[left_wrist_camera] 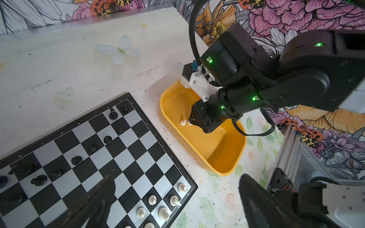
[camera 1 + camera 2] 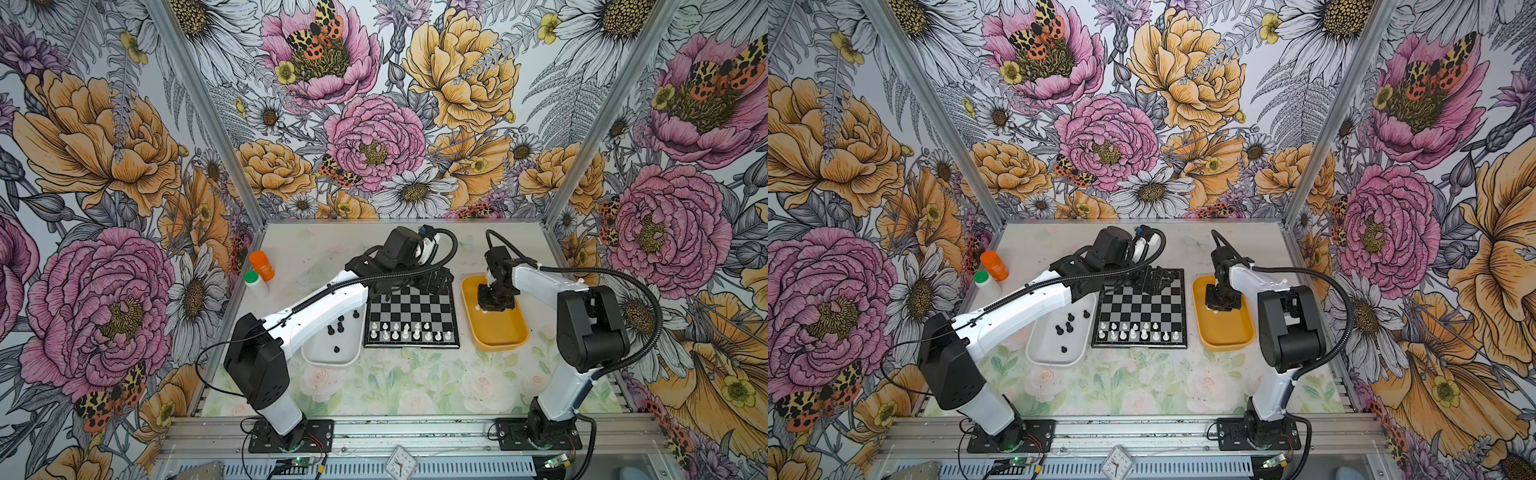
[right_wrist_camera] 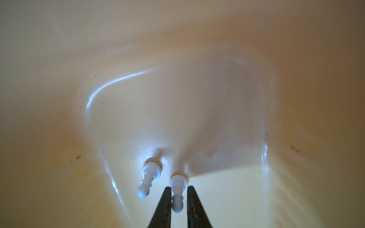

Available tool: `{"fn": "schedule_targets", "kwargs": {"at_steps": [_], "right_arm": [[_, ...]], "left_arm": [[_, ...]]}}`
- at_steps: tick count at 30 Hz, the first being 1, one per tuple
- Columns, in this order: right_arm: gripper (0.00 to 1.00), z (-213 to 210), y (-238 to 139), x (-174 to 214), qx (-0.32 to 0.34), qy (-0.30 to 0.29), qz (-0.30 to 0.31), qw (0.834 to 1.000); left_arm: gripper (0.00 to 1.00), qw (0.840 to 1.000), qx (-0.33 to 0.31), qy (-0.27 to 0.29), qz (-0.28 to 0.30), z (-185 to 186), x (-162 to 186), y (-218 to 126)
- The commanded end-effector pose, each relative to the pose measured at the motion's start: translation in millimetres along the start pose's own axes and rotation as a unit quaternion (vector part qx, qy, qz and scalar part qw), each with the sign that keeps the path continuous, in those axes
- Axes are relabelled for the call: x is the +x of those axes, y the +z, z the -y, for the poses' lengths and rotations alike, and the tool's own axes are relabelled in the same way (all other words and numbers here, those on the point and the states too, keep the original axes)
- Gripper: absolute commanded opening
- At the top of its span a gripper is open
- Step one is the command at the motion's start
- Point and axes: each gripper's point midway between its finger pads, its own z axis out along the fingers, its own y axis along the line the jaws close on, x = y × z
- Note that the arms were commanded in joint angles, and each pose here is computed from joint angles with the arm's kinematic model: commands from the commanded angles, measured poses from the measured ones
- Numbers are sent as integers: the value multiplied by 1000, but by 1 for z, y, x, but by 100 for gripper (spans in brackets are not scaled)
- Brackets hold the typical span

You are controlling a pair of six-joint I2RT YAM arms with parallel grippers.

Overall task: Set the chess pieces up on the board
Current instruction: 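Lower the right gripper onto a white pawn in the yellow tray and close, then lift the white pawn and carry it toward the board with the right gripper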

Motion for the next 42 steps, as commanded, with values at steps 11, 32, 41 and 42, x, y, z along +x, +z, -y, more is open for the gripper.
{"fn": "schedule_targets", "kwargs": {"at_steps": [11,32,41,42], "right_arm": [[17,-2,-2,-12,-3,-3,13,1000],[8,-2,-47,-12,9,-12,41,999],[8,-29,-86,-11,0,-43,59,997],[8,-35,-88,-9,0,-51,60,997]], "left_arm": [[99,1000,12,13,14,3,-6,-20],[99,1000,-10,14,23,-10,-3,-33],[99,999,-34,8,31,-26,10,-55],[99,999,-38,5,33,-30,12,-60]]}}
